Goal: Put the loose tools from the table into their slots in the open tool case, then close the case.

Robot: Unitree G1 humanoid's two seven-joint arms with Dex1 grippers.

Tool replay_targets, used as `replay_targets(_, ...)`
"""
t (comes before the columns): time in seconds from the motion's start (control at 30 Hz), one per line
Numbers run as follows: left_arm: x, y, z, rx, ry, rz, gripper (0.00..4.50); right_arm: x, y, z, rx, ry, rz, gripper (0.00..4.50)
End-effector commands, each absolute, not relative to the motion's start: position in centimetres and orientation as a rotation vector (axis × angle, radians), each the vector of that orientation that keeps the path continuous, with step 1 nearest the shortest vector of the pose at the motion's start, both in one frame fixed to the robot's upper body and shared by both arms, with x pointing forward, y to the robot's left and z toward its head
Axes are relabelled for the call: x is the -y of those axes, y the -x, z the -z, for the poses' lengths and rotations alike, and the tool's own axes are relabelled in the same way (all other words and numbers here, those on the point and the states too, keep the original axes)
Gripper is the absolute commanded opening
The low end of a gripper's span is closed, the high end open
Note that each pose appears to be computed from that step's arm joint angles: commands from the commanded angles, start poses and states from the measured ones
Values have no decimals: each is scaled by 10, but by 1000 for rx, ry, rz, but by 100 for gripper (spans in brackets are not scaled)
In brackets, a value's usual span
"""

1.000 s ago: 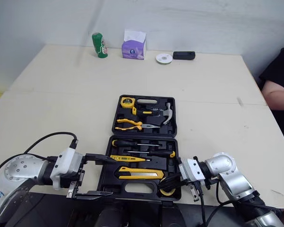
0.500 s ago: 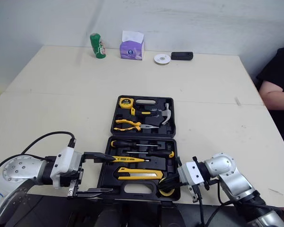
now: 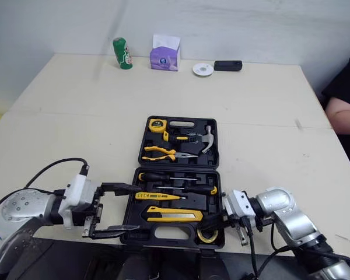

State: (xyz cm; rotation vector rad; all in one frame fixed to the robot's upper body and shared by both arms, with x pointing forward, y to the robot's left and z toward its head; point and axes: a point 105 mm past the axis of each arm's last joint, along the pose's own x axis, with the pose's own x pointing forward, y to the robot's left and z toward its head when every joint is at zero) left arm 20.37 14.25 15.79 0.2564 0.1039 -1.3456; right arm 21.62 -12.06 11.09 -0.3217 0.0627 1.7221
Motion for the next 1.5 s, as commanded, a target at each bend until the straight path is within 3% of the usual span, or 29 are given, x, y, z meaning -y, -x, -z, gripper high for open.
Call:
replay_targets(0.03,-153,-218,-172,-57,-265,1249,450,124,-221,-148,-8,336,-1653,6)
replay_targets(0.17,-179,-239,-175,-79,-254,1094,450,144,-252,-168,-3,409,-1468,6)
replay_targets(0.2,-185,-243,-174,-104,-223,1065,424,150,-261,-171,-1,419,-1414,2)
replay_targets(0.33,-203,-254,-174,-102,-192,968,286,174,-286,-170,-37,493,-1287,0)
replay_targets(0.5,-223,-279,-155,-160,-193,815,57,195,-306,-146,-134,537,-1210,0)
replay_targets(0.57,-219,-285,-145,-180,-179,808,4,195,-311,-135,-164,561,-1209,0)
replay_targets(1.07,-167,-317,-116,-242,-151,847,4,170,-331,-111,-191,585,-1225,0)
replay_targets(1.5,-136,-341,-114,-277,-154,881,4,157,-347,-121,-125,618,-1157,0)
